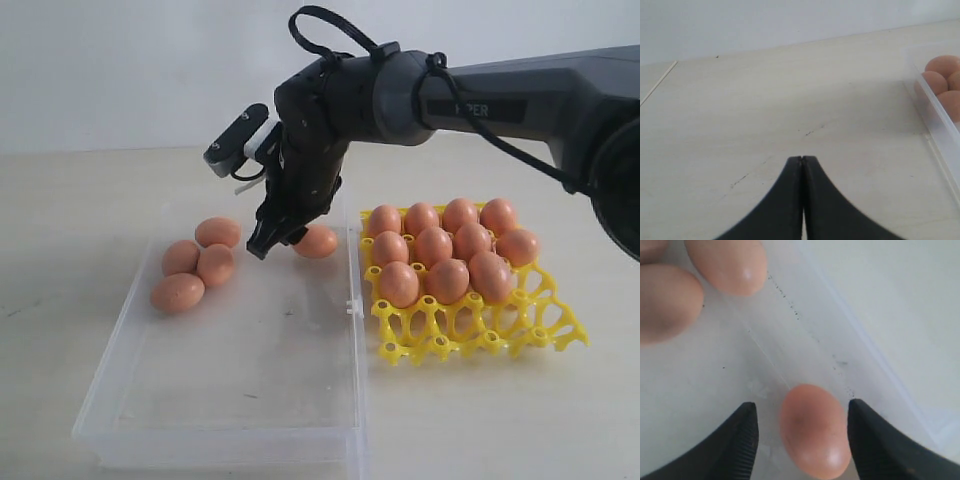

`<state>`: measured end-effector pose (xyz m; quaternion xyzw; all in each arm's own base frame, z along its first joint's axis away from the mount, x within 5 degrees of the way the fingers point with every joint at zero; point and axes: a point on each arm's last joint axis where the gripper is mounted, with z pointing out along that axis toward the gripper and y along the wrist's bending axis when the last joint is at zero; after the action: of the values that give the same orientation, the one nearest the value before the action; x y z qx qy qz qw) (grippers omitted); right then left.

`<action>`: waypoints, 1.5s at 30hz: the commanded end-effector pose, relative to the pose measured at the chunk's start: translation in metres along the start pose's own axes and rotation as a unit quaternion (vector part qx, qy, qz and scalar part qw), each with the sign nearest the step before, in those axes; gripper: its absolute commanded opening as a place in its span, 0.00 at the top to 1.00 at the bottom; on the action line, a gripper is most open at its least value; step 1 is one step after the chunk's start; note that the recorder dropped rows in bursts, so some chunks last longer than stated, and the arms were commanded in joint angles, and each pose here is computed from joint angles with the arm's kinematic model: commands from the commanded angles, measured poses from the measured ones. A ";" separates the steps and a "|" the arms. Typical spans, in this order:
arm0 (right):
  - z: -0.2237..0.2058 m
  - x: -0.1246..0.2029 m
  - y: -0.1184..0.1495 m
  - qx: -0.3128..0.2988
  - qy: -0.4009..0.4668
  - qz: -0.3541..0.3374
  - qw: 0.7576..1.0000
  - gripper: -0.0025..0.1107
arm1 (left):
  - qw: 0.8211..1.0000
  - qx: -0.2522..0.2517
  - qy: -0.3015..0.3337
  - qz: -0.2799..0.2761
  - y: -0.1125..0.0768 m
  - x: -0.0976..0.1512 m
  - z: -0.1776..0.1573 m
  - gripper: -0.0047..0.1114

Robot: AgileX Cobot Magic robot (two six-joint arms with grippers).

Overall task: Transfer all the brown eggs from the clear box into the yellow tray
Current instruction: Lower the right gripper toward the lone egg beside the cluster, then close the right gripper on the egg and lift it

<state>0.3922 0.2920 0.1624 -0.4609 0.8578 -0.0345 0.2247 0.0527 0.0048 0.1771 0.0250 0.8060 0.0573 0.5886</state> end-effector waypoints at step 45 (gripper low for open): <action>-0.036 -0.024 0.032 -0.045 -0.115 0.057 0.991 0.98 | 1.000 -0.001 -0.008 -0.003 0.000 -0.002 -0.001 0.96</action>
<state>0.3742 0.3170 0.1775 -0.4288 0.8623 0.0388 0.2664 0.0527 0.0048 0.1771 0.0250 0.8060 0.0573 0.5886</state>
